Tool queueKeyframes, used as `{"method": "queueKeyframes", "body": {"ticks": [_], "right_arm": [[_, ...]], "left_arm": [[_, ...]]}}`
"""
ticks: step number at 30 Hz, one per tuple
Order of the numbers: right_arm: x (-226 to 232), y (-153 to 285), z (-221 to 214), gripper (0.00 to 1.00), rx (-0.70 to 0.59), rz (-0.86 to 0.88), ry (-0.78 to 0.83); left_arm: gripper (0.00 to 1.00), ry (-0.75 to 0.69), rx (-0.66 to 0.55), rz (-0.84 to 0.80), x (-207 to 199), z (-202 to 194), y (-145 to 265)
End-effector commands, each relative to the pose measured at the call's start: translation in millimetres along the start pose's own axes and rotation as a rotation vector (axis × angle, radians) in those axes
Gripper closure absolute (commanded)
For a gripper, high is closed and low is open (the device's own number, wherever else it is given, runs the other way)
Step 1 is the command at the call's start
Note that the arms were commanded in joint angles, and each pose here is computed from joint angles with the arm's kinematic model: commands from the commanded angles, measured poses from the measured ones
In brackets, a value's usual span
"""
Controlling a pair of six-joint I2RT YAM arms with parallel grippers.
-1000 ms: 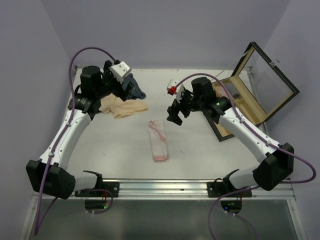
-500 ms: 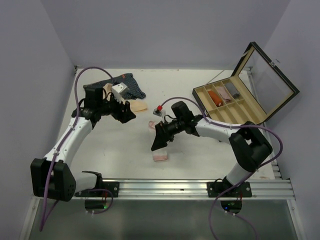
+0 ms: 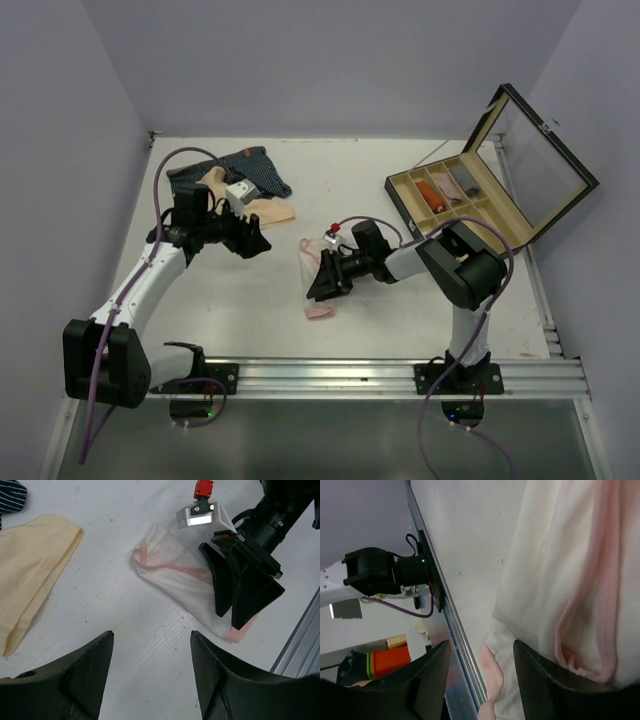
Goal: Roll the underwear
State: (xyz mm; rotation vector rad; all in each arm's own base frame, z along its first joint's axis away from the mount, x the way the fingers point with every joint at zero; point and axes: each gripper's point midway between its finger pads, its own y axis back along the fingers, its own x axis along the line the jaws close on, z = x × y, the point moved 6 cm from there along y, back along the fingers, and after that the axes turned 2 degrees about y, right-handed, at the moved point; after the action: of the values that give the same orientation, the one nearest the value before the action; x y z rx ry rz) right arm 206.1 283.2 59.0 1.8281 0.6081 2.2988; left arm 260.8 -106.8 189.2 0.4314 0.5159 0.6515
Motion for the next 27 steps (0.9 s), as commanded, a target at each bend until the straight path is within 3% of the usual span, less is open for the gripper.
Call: {"method": "queueKeyframes", "body": {"ticks": [1, 3, 6, 9, 14, 22, 27], "right_arm": [[1.7, -3.5, 17.5, 0.43, -0.077, 0.012, 0.0], [34.4, 5.0, 33.4, 0.44, -0.132, 0.079, 0.057], [79.2, 19.0, 48.0, 0.44, -0.186, 0.144, 0.153], [94.9, 25.2, 56.6, 0.45, -0.226, 0.142, 0.192], [67.4, 10.9, 60.0, 0.48, -0.215, 0.093, 0.149], [-10.1, -19.8, 45.0, 0.55, -0.138, 0.005, 0.06], [24.2, -15.5, 63.7, 0.56, -0.182, 0.065, 0.119]], "left_arm": [[0.34, -0.03, 0.01, -0.02, -0.1, -3.2, -0.5], [0.42, -0.108, 0.015, -0.075, -5.0, -8.2, 1.1], [0.45, -0.192, 0.015, -0.141, -12.5, -16.4, 3.9], [0.48, -0.209, 0.021, -0.165, -14.2, -24.6, 2.7], [0.52, -0.162, 0.045, -0.173, -9.4, -28.0, -4.8], [0.56, -0.244, 0.048, -0.174, -5.5, -25.7, -6.8], [0.58, -0.379, 0.104, -0.198, -12.6, -44.0, -11.2]]}}
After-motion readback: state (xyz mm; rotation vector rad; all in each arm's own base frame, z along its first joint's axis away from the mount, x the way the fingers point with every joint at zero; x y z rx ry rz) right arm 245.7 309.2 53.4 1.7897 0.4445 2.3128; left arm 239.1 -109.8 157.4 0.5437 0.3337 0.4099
